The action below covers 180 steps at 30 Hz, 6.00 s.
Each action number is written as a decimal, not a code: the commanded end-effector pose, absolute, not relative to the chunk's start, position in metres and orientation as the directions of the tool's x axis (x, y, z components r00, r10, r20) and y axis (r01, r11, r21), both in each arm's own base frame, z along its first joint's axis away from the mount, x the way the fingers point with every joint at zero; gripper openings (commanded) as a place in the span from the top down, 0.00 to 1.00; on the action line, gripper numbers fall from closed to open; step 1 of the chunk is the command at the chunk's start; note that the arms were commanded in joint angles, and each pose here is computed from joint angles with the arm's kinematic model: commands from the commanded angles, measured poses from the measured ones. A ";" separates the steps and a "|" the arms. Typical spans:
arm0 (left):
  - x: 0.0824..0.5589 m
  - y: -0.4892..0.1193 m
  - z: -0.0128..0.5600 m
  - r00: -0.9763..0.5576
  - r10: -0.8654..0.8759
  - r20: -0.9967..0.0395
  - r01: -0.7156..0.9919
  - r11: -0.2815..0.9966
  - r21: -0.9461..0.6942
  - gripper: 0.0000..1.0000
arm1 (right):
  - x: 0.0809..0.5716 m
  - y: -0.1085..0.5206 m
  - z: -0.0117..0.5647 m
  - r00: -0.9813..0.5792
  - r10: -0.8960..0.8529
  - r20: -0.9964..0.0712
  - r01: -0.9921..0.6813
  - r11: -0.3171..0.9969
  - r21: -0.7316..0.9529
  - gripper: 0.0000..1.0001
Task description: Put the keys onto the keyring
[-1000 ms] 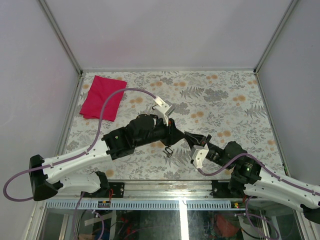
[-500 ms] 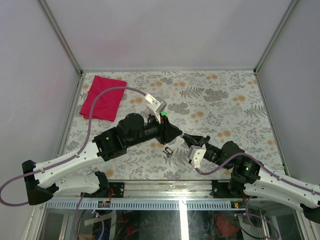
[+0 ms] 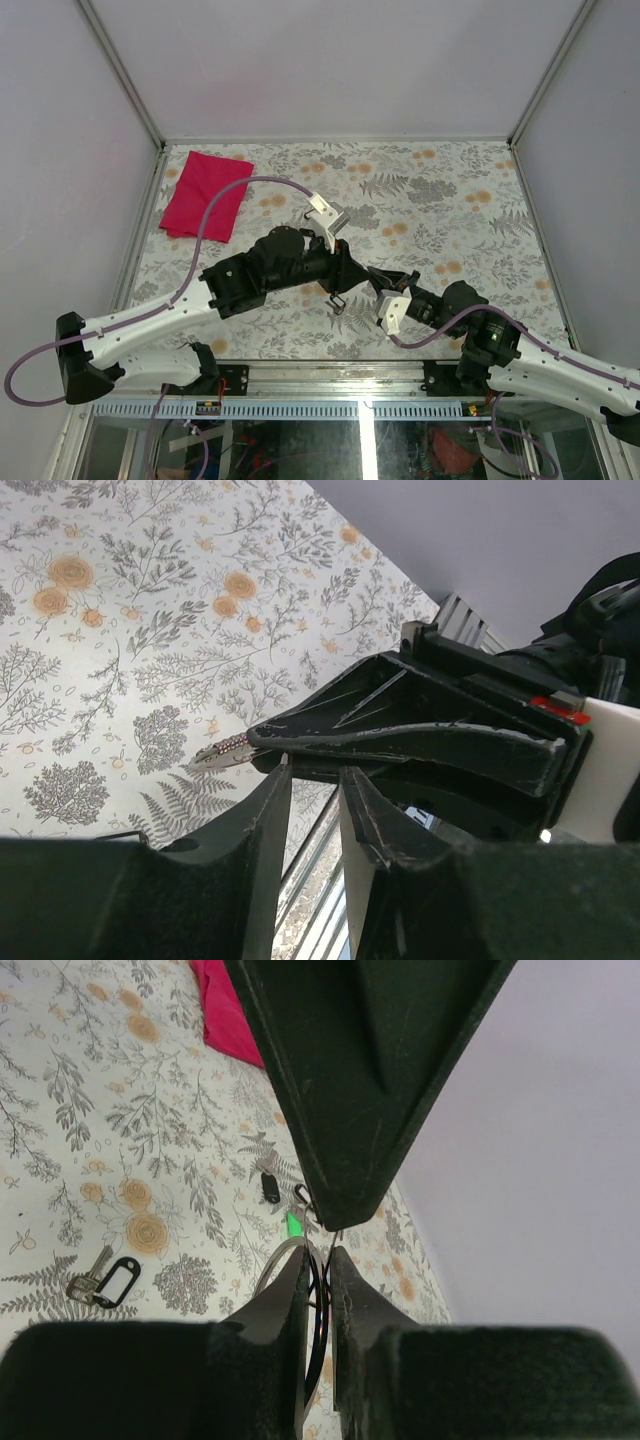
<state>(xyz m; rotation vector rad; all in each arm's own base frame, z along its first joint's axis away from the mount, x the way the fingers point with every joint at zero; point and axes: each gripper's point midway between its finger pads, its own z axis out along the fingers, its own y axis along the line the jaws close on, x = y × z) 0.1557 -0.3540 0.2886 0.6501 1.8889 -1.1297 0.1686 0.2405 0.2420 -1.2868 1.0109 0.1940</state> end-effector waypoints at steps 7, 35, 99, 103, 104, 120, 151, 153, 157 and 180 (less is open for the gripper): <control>0.160 -0.356 0.288 -0.505 0.049 -0.862 0.773 0.470 -0.426 0.79 | 0.170 0.240 0.284 0.607 -0.324 -0.725 -0.598 0.414 -0.686 1.00; 0.170 -0.357 0.288 -0.488 0.030 -0.872 0.762 0.501 -0.410 0.88 | 0.169 0.240 0.283 0.604 -0.320 -0.729 -0.602 0.417 -0.681 1.00; 0.149 -0.356 0.334 -0.490 -0.070 -0.869 0.810 0.334 -0.483 1.00 | 0.139 0.235 0.313 0.662 -0.183 -0.727 -0.635 0.378 -0.674 0.64; 0.148 -0.356 0.334 -0.493 -0.068 -0.868 0.810 0.329 -0.486 1.00 | 0.139 0.237 0.313 0.664 -0.184 -0.725 -0.636 0.370 -0.677 0.64; 0.148 -0.356 0.333 -0.494 -0.066 -0.867 0.809 0.330 -0.486 1.00 | 0.140 0.238 0.313 0.664 -0.183 -0.725 -0.636 0.371 -0.676 0.65; 0.147 -0.354 0.332 -0.495 -0.063 -0.867 0.809 0.329 -0.486 1.00 | 0.142 0.241 0.316 0.672 -0.187 -0.717 -0.626 0.373 -0.685 0.74; 0.150 -0.349 0.342 -0.479 -0.089 -0.873 0.809 0.341 -0.479 0.79 | 0.143 0.236 0.316 0.653 -0.216 -0.726 -0.635 0.365 -0.680 1.00; 0.152 -0.347 0.343 -0.474 -0.093 -0.876 0.808 0.351 -0.474 0.79 | 0.143 0.237 0.316 0.652 -0.218 -0.726 -0.637 0.362 -0.681 1.00; 0.154 -0.342 0.343 -0.473 -0.096 -0.876 0.802 0.364 -0.473 0.79 | 0.143 0.238 0.315 0.653 -0.226 -0.723 -0.636 0.355 -0.685 1.00; 0.179 -0.320 0.247 -0.597 -0.033 -0.801 0.626 0.606 -0.491 0.79 | 0.140 0.225 0.290 0.637 -0.364 -0.680 -0.650 0.220 -0.727 1.00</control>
